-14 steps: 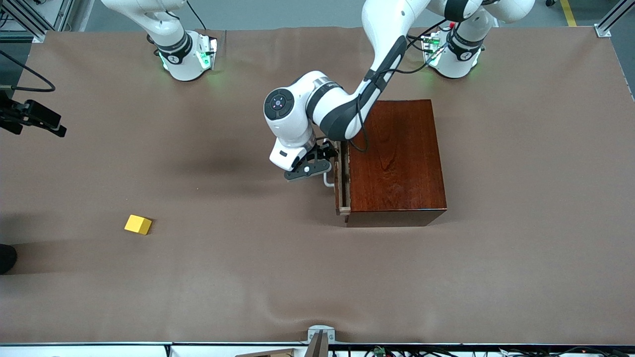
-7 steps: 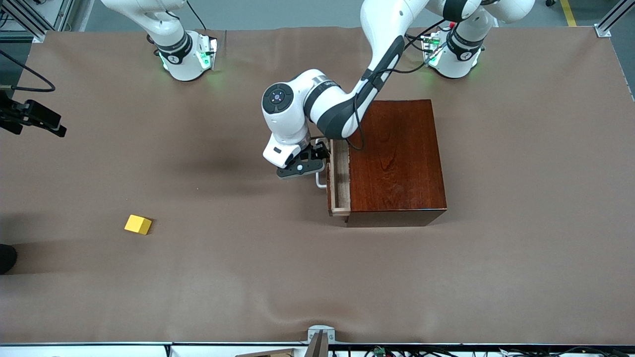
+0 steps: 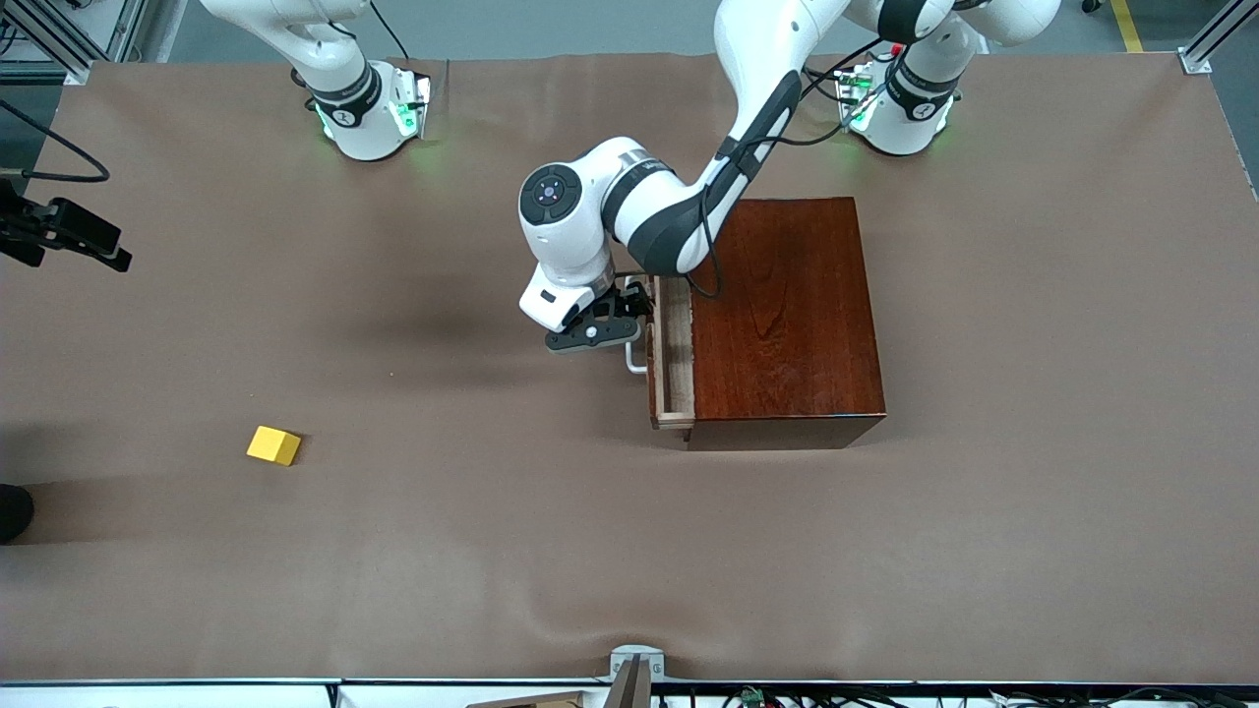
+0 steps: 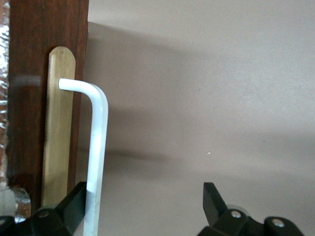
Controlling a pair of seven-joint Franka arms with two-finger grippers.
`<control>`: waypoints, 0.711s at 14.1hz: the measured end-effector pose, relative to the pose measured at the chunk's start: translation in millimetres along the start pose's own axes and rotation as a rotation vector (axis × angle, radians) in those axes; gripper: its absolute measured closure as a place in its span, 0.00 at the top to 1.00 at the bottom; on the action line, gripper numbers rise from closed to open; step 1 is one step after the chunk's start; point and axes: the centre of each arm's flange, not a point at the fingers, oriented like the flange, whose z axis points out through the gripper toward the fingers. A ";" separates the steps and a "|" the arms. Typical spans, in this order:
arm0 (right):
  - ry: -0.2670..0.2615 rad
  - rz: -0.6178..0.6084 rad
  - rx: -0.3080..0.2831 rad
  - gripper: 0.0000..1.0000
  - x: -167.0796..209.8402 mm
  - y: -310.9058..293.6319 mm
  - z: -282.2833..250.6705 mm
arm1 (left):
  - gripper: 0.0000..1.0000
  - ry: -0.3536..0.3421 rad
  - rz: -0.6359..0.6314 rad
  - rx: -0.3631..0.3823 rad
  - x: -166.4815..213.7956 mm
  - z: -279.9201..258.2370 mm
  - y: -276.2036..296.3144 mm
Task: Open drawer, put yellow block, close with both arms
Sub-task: 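Pull the drawer open by its handle with the left gripper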
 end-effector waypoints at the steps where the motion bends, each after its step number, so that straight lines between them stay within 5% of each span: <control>1: 0.000 0.000 0.000 1.00 0.0 0.0 0.0 | 1.00 0.001 0.001 -0.004 -0.3 -0.1 0.7; 10: 0.000 0.000 0.000 1.00 0.0 0.0 -0.1 | 1.00 0.006 0.001 -0.013 -0.4 -0.3 0.3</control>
